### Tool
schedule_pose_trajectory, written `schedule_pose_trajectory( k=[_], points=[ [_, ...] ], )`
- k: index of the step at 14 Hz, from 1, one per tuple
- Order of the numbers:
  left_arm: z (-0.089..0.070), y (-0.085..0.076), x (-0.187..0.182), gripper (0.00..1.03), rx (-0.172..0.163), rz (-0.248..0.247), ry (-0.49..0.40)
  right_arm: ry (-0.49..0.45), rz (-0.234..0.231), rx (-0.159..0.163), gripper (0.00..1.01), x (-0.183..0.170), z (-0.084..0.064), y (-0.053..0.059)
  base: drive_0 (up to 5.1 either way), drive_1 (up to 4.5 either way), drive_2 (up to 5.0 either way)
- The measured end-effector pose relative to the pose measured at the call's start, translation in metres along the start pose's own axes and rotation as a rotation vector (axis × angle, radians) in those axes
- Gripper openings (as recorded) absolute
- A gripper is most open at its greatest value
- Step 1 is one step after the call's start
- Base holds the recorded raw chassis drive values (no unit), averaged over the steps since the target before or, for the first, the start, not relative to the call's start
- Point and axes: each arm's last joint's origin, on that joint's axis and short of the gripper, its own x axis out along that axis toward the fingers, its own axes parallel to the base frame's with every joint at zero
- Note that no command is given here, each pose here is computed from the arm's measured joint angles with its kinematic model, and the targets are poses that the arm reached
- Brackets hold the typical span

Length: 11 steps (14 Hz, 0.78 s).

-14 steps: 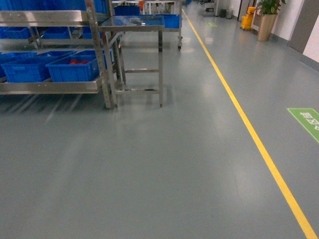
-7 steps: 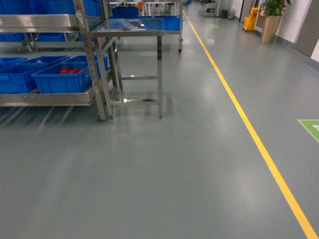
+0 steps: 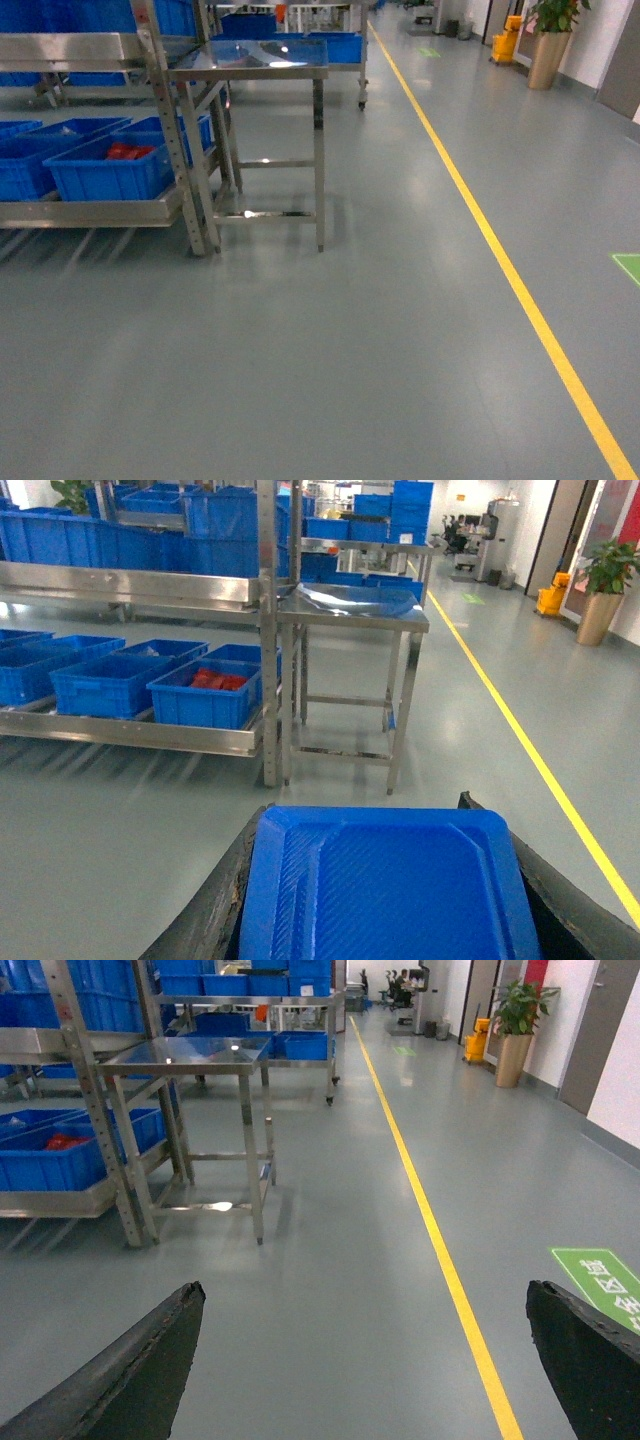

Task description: Pick blue part to blue bin on bottom shelf

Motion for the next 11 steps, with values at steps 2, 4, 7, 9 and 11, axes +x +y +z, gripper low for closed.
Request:
schedule_pose_trajectory(
  k=[2, 4, 7, 9, 11],
  points=[
    [0.0000, 0.0000, 0.0000, 0.44, 0.000, 0.000, 0.000, -0.006, 0.000, 0.000, 0.98, 0.0000, 0.0006, 0.0000, 0.1, 4.38, -4.2],
    [0.0000, 0.0001, -0.0001, 0.44, 0.000, 0.004, 0.000, -0.006, 0.000, 0.000, 0.98, 0.0000, 0.0006, 0.0000, 0.1, 4.43, -4.2],
    [-0.0001, 0.0000, 0.0001, 0.44, 0.000, 0.000, 0.001, -0.006, 0.000, 0.000, 0.98, 0.0000, 0.0006, 0.0000, 0.0, 4.32, -4.3],
    [-0.0003, 0.0000, 0.0000, 0.44, 0.000, 0.001, 0.003, -0.003, 0.000, 0.000, 0.98, 0.0000, 0.0003, 0.0000, -0.1, 4.17, -4.4],
    [0.0001, -0.0001, 0.0001, 0.44, 0.000, 0.000, -0.001, -0.001, 0.000, 0.000, 0.98, 0.0000, 0.0001, 0.0000, -0.2, 4.15, -4.5]
  ],
)
